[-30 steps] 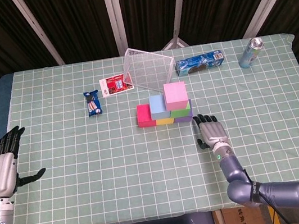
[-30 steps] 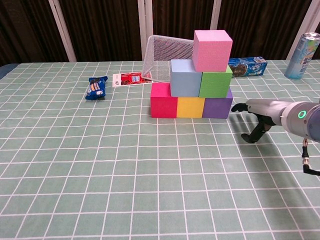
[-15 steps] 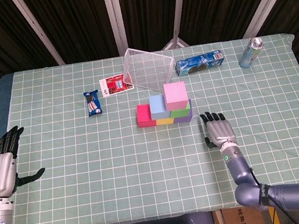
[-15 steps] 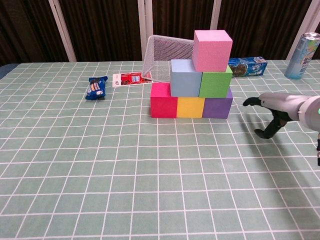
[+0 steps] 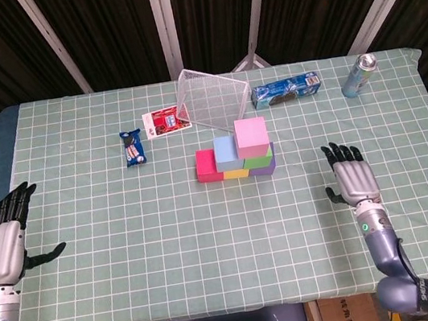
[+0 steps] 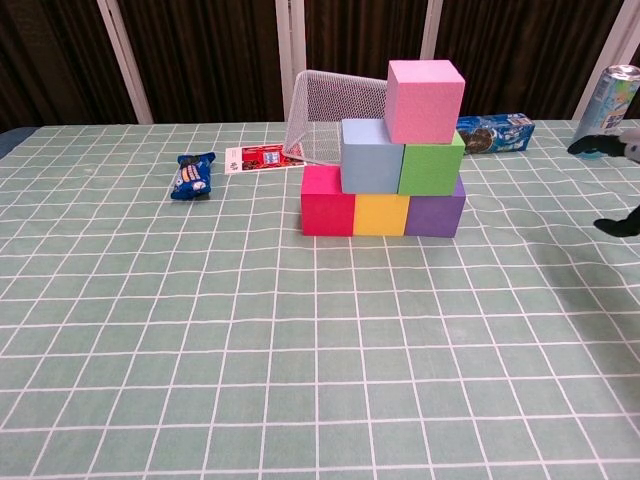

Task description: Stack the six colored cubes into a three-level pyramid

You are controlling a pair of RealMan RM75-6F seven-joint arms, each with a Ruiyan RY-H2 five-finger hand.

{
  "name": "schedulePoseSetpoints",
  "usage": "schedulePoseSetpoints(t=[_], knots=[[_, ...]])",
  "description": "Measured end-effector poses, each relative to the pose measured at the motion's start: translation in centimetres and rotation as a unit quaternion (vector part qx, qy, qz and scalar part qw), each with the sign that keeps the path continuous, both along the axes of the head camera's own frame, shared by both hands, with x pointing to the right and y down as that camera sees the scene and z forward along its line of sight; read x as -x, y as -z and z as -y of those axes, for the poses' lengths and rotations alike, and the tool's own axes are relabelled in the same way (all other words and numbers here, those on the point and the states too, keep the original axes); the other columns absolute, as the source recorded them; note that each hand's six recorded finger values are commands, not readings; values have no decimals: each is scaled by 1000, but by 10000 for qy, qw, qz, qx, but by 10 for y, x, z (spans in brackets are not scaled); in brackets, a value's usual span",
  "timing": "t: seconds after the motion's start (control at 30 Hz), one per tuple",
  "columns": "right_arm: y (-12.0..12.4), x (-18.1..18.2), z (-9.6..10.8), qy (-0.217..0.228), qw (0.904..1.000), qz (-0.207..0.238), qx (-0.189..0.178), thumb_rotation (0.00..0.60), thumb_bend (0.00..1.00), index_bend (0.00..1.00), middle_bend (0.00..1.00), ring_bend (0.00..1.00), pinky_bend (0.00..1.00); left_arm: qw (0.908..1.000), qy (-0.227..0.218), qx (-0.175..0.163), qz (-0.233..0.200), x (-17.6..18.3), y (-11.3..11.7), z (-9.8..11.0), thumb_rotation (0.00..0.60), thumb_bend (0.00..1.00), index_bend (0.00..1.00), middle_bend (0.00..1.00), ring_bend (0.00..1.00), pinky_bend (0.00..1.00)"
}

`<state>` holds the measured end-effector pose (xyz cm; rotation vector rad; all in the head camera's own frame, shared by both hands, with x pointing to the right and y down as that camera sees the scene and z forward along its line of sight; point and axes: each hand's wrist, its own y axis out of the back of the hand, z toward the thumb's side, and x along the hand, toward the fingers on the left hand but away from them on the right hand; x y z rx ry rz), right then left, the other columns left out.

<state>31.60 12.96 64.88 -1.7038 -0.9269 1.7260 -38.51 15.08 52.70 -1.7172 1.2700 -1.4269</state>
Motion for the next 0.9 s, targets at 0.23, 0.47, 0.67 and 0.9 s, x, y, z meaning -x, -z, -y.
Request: schedulePoseSetpoints(t=[0.23, 0.47, 0.67, 0.9], knots=[[24, -33, -34, 56, 9993, 159, -328, 600, 393, 0, 0, 0, 0, 9997, -157, -2, 189, 7, -11, -15, 600, 68, 0, 0, 0, 0], [49, -65, -74, 61, 9972, 136, -733, 600, 393, 0, 0, 0, 0, 9988, -286, 3, 399, 24, -24, -40, 600, 69, 0, 0, 0, 0], [64, -83, -95, -14, 9945, 310, -1005, 600, 393, 0, 0, 0, 0, 9971, -456, -218, 570, 39, -28, -57, 600, 69, 0, 0, 0, 0], [61, -87, -107, 199, 9944, 352, -974, 600, 392, 0, 0, 0, 0, 9960, -519, -396, 609, 42, -35, -68, 600, 69, 0, 0, 0, 0]])
